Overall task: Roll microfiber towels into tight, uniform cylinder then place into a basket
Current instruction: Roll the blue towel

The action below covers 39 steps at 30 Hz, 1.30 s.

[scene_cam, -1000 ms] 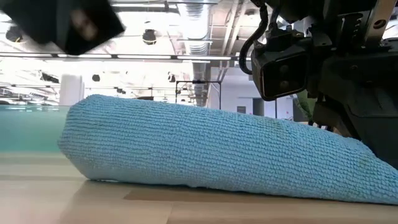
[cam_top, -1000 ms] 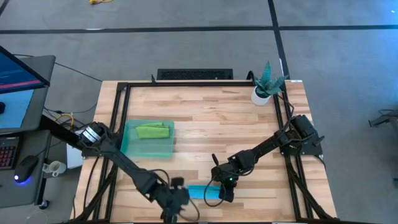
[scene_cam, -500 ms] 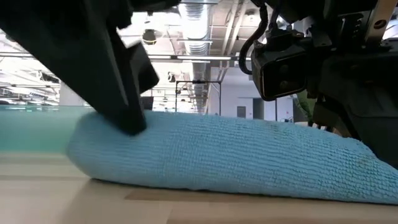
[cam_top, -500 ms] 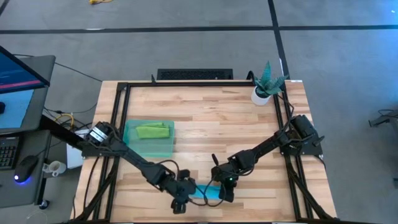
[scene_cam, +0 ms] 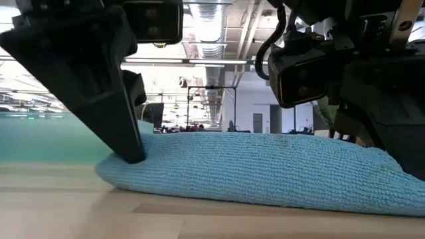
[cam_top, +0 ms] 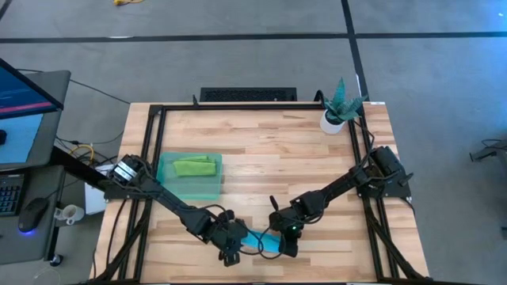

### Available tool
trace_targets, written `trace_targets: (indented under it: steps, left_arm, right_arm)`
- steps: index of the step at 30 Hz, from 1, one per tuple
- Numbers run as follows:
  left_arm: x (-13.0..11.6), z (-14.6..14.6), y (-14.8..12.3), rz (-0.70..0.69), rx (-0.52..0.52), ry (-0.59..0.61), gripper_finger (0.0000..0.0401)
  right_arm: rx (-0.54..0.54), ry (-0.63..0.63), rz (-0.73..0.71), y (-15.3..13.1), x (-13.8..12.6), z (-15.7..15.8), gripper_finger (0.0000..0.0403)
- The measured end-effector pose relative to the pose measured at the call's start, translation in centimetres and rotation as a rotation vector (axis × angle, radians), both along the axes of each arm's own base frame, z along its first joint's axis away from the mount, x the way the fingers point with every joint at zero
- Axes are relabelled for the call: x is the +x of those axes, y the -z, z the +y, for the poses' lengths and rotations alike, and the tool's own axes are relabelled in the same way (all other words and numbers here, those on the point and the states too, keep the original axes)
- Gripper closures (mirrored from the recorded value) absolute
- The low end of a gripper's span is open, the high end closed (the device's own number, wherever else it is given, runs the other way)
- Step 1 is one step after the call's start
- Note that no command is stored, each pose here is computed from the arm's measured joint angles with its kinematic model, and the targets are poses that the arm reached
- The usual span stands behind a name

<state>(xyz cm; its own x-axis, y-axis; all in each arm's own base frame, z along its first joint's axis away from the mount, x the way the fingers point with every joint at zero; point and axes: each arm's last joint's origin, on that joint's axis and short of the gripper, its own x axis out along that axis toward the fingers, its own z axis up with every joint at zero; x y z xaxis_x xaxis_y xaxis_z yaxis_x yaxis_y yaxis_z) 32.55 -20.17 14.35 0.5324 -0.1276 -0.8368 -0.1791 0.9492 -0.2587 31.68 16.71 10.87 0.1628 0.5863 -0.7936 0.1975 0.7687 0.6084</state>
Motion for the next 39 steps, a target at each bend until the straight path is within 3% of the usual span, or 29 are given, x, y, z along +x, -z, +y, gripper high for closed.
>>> trace_targets:
  steps: [7, 11, 19, 23, 31, 39]
  left_arm:
    - [0.3, 0.8, 0.1, 0.018, 0.008, -0.028, 0.0271]
    - [0.4, 0.9, 0.0, 0.006, 0.034, 0.016, 0.0271]
    - [-0.3, -1.4, -2.6, -0.205, 0.095, 0.175, 0.0271]
    - [0.1, -1.5, -2.8, -0.239, 0.092, 0.211, 0.0271]
    - [1.0, 0.2, -1.0, -0.142, 0.093, 0.192, 0.0271]
    - [1.6, 1.2, 1.7, -0.012, 0.042, 0.087, 0.0271]
  right_arm:
    - [0.014, 0.007, 0.012, 0.0, 0.0, 0.0, 0.0373]
    - [0.017, 0.008, 0.015, 0.0, 0.0, 0.0, 0.0372]
    - [0.022, 0.002, 0.022, 0.0, -0.1, 0.1, 0.0374]
    - [0.022, 0.002, 0.022, 0.0, -0.1, 0.1, 0.0374]
    - [0.022, -0.001, 0.018, 0.0, -0.1, 0.1, 0.0373]
    - [0.023, 0.003, 0.022, 0.0, -0.1, 0.1, 0.0378]
